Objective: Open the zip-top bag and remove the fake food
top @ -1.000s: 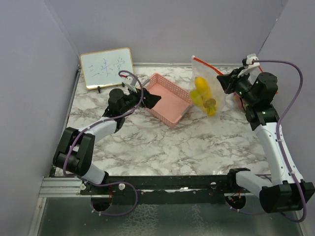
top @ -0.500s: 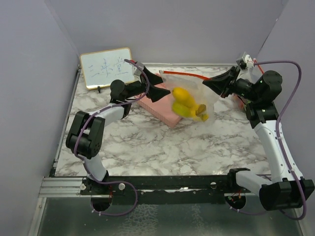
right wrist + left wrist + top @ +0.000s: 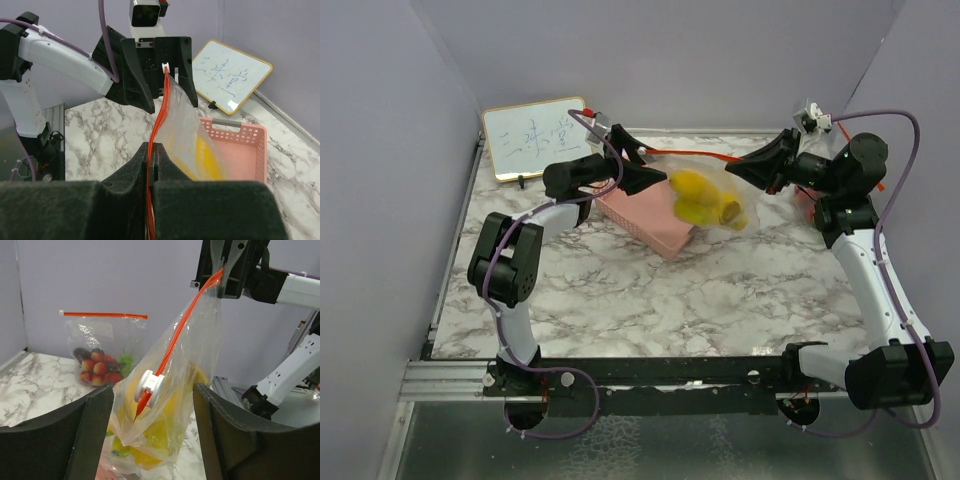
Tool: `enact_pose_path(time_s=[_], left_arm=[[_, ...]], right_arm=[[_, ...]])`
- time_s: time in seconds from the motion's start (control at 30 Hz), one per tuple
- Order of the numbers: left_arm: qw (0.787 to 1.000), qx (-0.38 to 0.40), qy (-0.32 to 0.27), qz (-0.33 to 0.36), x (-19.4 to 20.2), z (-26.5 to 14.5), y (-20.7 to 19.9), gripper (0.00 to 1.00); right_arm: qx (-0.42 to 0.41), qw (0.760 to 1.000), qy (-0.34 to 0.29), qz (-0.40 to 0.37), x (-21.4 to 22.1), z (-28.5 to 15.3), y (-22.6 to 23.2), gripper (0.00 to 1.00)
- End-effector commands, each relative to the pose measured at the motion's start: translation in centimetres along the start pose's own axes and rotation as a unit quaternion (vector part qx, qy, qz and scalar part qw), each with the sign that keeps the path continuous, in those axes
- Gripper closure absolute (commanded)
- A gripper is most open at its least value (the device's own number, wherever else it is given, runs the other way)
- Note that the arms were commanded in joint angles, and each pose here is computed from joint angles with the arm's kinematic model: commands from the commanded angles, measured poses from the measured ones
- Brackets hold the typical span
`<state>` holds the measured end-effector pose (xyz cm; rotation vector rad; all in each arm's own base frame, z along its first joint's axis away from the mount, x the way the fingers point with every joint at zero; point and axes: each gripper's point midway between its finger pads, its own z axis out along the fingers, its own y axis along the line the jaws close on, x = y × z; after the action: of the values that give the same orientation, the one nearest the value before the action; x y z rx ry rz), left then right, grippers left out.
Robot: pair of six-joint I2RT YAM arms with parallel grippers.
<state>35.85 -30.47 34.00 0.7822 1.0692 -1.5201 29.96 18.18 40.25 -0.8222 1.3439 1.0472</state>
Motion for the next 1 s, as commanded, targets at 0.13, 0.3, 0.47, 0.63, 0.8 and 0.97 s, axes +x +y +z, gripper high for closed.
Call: enact_pose_path(time_s=[0.13,0.3,0.47,0.63,0.8,0.97], left_arm=[[0.999,0.047,-0.004,0.009,-0.5,-0.6,-2.0,0.67],[0.999,0.045,-0.01,0.006,-0.8,-1.3,-2.3,1.0],[0.999,0.046,0.007,0.002,-1.2,-1.5,-2.5,1.0],[0.999,0.04,0.029,-0.007,-1.0,-1.9,-1.8,1.0],[0.999,0.044,0.021,-0.021,-1.7,-2.8,-1.8,1.0],[0.999,0.046,0.008,-0.016,-3.1,-2.9,-4.3,1.0]], right_arm=[[-0.012,1.0,-0.018,-0.01,-1.0,0.1,0.3,0.99],[-0.007,1.0,-0.019,0.004,-0.9,0.2,-0.1,0.99],[0.008,1.0,-0.008,0.013,0.1,0.1,-0.5,0.98],[0.048,0.998,0.001,0.042,1.6,-0.1,-1.8,0.66],[0.124,0.991,0.008,0.057,2.8,-0.6,-4.6,0.44],[0.234,0.968,0.017,0.087,4.5,-1.4,-9.6,0.42]])
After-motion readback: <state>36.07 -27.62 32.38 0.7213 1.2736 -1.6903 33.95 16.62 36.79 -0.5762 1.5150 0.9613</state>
